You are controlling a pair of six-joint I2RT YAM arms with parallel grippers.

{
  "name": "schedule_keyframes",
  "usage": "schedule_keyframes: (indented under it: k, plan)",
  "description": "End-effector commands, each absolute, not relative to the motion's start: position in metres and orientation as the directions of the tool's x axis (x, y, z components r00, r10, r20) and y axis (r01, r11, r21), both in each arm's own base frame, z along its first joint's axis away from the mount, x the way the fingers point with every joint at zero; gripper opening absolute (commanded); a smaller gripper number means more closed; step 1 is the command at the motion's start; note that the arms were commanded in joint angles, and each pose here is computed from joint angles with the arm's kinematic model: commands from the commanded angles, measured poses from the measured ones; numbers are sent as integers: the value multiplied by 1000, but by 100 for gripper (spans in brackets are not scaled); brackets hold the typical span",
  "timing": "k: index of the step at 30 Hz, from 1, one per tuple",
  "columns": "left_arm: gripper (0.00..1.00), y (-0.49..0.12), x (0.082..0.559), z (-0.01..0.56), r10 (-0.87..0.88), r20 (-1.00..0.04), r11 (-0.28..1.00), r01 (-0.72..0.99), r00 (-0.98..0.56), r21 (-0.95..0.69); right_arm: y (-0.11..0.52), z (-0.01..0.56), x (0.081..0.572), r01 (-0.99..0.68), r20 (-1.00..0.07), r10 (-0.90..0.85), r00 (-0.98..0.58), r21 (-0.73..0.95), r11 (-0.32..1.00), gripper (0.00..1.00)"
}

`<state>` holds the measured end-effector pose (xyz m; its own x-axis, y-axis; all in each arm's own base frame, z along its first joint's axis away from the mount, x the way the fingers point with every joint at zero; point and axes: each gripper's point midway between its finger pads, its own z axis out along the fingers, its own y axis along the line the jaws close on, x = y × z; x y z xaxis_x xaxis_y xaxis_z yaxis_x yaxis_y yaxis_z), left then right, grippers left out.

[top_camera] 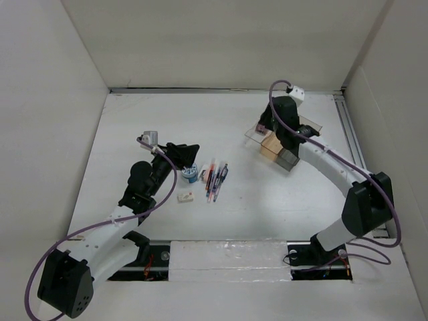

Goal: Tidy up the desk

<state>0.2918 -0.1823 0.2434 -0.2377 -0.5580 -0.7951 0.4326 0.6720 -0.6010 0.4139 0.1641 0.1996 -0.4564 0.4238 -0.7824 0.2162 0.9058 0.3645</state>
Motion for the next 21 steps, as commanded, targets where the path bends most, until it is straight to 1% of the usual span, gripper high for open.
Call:
schedule_keyframes:
  k: [1, 2, 3, 4, 6, 9, 10, 12, 14, 15, 16, 17, 18, 19, 21]
  plan:
    - [61, -187, 286, 269, -588, -787, 629, 505, -187, -591, 145, 291, 491, 118, -939, 328, -101, 316, 941, 23]
    - [61, -186, 287, 268, -588, -787, 630, 504, -187, -591, 136, 287, 500, 136, -954, 288, -82, 275, 952, 22]
    - [61, -186, 288, 266, -587, -787, 635, 497, -188, -592, 125, 297, 510, 152, -975, 218, -51, 209, 966, 22]
    - [61, -185, 289, 264, -586, -788, 638, 491, -190, -593, 115, 299, 522, 169, -982, 186, -28, 178, 969, 22]
    - [62, -188, 287, 264, -583, -791, 644, 488, -187, -590, 86, 291, 550, 230, -993, 111, -42, 98, 968, 22]
    - [62, -186, 283, 271, -579, -801, 662, 486, -154, -571, 58, 274, 566, 292, -994, 39, -104, 7, 956, 22]
    - [62, -184, 283, 270, -575, -802, 667, 475, -160, -573, 51, 276, 568, 303, -995, 44, -87, 16, 953, 22]
    - [62, -181, 281, 276, -584, -800, 667, 479, -140, -570, 41, 271, 569, 330, -992, -63, -113, -97, 939, 23]
    - [62, -181, 279, 276, -587, -799, 662, 488, -134, -569, 22, 268, 568, 401, -990, -99, -103, -132, 906, 23]
    - [62, -181, 279, 277, -588, -798, 662, 489, -132, -568, 10, 267, 568, 434, -980, -160, -117, -195, 880, 23]
    - [62, -182, 280, 276, -586, -799, 663, 485, -138, -570, 6, 263, 571, 465, -979, -179, -97, -204, 861, 23]
    - [62, -183, 279, 277, -584, -799, 660, 490, -142, -569, -6, 255, 569, 503, -972, -199, -123, -234, 832, 23]
    - [62, -183, 280, 276, -581, -801, 660, 492, -144, -568, -9, 251, 569, 507, -957, -244, -155, -288, 812, 23]
    - [62, -184, 279, 276, -583, -800, 658, 494, -143, -568, -12, 250, 571, 525, -956, -259, -140, -294, 799, 23]
    - [62, -184, 281, 274, -580, -801, 663, 487, -147, -569, -18, 240, 564, 542, -937, -309, -165, -348, 765, 23]
